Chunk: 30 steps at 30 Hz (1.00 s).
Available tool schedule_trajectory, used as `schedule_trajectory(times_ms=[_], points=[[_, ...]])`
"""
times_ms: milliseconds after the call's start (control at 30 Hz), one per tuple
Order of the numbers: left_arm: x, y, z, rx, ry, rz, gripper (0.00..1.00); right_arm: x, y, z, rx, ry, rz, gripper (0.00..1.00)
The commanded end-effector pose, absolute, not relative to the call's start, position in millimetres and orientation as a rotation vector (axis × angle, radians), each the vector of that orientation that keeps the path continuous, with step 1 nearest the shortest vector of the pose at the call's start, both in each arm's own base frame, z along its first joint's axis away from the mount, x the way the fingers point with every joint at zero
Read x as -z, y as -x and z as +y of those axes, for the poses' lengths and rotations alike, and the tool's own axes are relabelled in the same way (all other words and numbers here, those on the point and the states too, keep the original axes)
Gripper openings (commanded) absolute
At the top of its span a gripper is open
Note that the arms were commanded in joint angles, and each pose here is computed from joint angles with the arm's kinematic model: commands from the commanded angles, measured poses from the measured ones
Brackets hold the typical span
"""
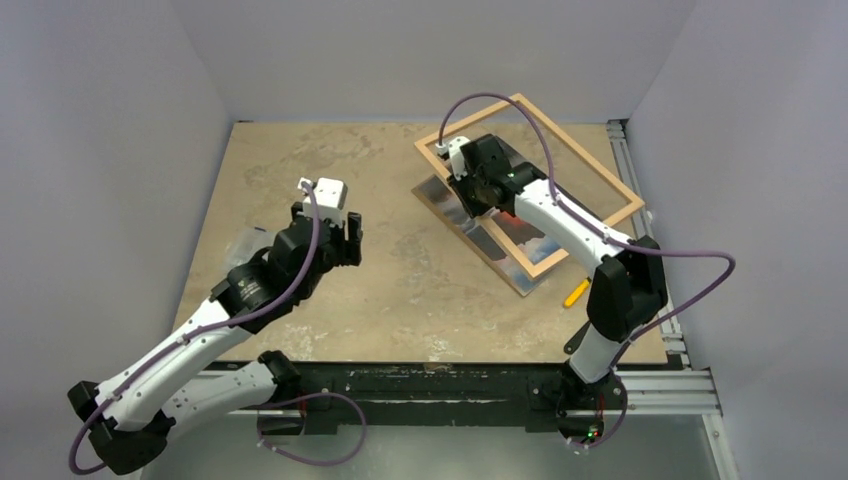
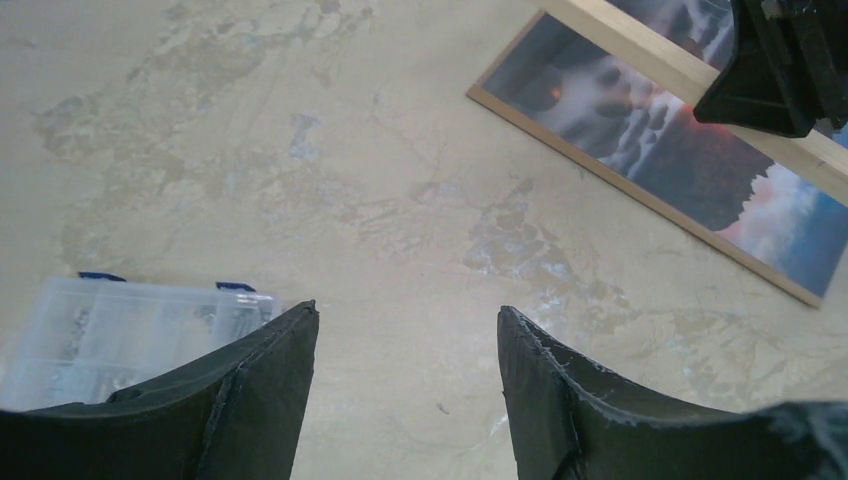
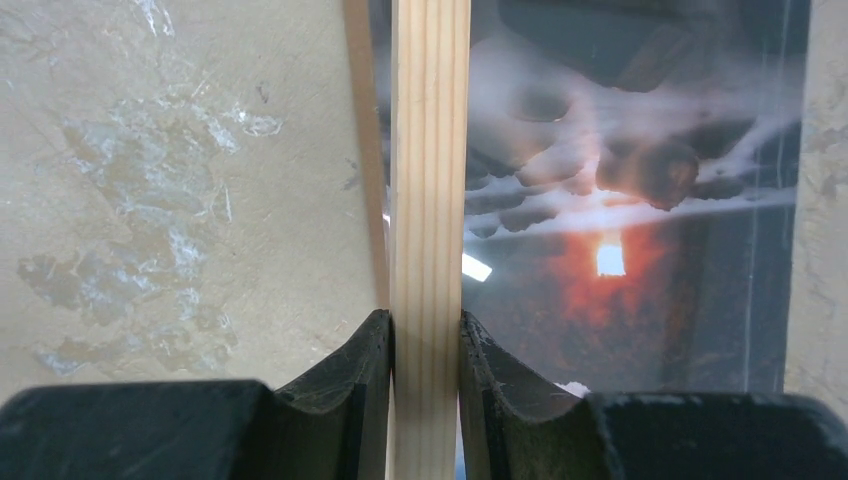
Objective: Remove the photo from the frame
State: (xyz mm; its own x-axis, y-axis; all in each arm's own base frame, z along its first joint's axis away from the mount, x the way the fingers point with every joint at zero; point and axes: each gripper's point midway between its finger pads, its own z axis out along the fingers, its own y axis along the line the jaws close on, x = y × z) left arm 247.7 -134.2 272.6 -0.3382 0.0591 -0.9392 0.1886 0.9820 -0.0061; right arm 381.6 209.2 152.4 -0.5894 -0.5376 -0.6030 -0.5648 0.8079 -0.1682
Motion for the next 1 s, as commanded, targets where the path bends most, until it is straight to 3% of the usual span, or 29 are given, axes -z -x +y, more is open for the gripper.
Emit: schedule_trajectory(times_ms=[0, 167, 367, 633, 967], points=[[-266, -240, -151, 0.299, -0.115, 1.978, 0.64, -194, -396, 208, 0.019, 0.690, 2.200, 0.00], [-239, -240, -156, 0.438, -0.025, 2.104, 0.67, -209, -388, 222, -0.029, 0.631, 2.196, 0.00], [-186, -259, -151, 0.607, 0.165, 2.325, 0.64, -214, -324, 276, -0.157, 0.497, 2.232, 0.00], [-121, -287, -120, 0.736, 0.558, 2.449, 0.52, -241, -224, 336, -0.693, 0.411, 2.156, 0.00], [-63, -302, -45, 0.431, 0.865, 2.494, 0.50, -231, -154, 386, -0.904, 0.650, 2.090, 0.00]])
